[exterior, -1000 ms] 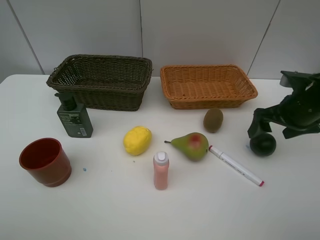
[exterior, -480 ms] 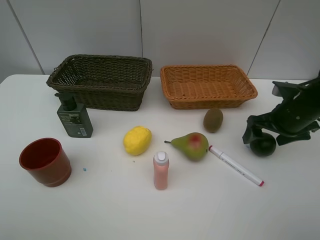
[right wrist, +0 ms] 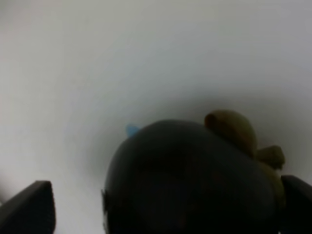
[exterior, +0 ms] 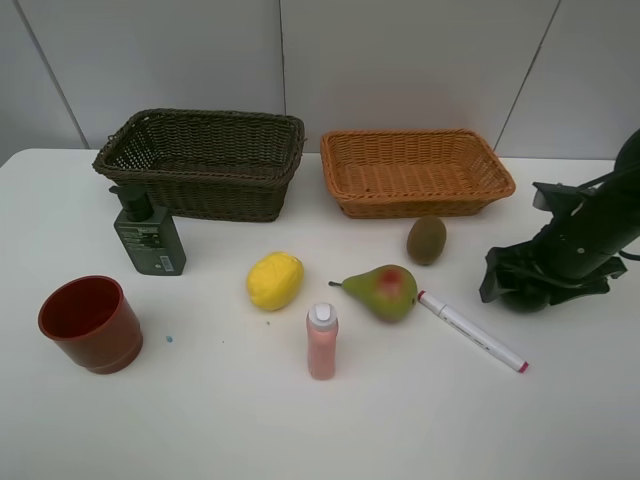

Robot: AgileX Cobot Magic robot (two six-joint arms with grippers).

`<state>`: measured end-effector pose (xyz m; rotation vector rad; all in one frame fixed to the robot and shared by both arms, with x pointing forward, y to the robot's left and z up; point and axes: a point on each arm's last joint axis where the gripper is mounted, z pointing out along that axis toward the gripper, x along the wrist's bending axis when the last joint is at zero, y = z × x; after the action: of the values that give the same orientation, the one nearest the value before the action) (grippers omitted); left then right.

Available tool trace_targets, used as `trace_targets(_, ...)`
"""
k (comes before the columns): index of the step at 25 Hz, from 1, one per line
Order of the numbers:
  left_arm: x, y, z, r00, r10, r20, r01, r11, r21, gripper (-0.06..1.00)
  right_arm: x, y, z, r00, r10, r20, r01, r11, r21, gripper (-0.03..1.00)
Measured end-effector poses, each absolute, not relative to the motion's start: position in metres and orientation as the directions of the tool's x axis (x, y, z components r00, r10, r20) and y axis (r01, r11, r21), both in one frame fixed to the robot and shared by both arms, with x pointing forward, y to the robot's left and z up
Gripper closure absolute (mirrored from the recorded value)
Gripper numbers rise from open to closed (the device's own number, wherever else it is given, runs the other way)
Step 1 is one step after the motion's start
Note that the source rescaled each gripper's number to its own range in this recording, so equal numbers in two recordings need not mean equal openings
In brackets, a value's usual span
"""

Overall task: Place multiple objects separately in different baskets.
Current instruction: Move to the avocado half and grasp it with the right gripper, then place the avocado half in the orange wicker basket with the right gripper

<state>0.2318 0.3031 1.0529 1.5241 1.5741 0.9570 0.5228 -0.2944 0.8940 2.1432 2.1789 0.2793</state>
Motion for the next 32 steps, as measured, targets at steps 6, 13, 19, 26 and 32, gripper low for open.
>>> trace_targets(6,0.232,0.303,1.053,-0.028,1.0,-0.007,0.454,0.019,0.891,-0.03,0.523,-0.295,0.892,-0.026,0.997,0.072,0.984,0.013,0.177,0.01)
trace_targets(13,0.232,0.303,1.053,-0.028,1.0,-0.007,0.454,0.019,0.891,-0.03,0.523,-0.295,0.889,-0.032,0.997,0.067,0.985,0.02,0.169,0.35)
trace_targets(19,0.232,0.303,1.053,-0.028,1.0,-0.007,0.454,0.019,0.891,-0.03,0.523,-0.295,0.889,-0.032,0.997,0.067,0.985,0.02,0.169,0.35)
trace_targets(26,0.232,0.303,1.053,-0.028,1.0,-0.007,0.454,0.019,0.891,-0.03,0.528,-0.294,0.896,-0.037,0.996,0.079,0.991,0.026,0.132,0.35)
trace_targets(32,0.232,0.303,1.053,-0.028,1.0,-0.007,0.454,0.019,0.891,-0.03,0.544,-0.293,0.941,-0.041,0.995,0.094,0.982,0.023,0.187,0.35)
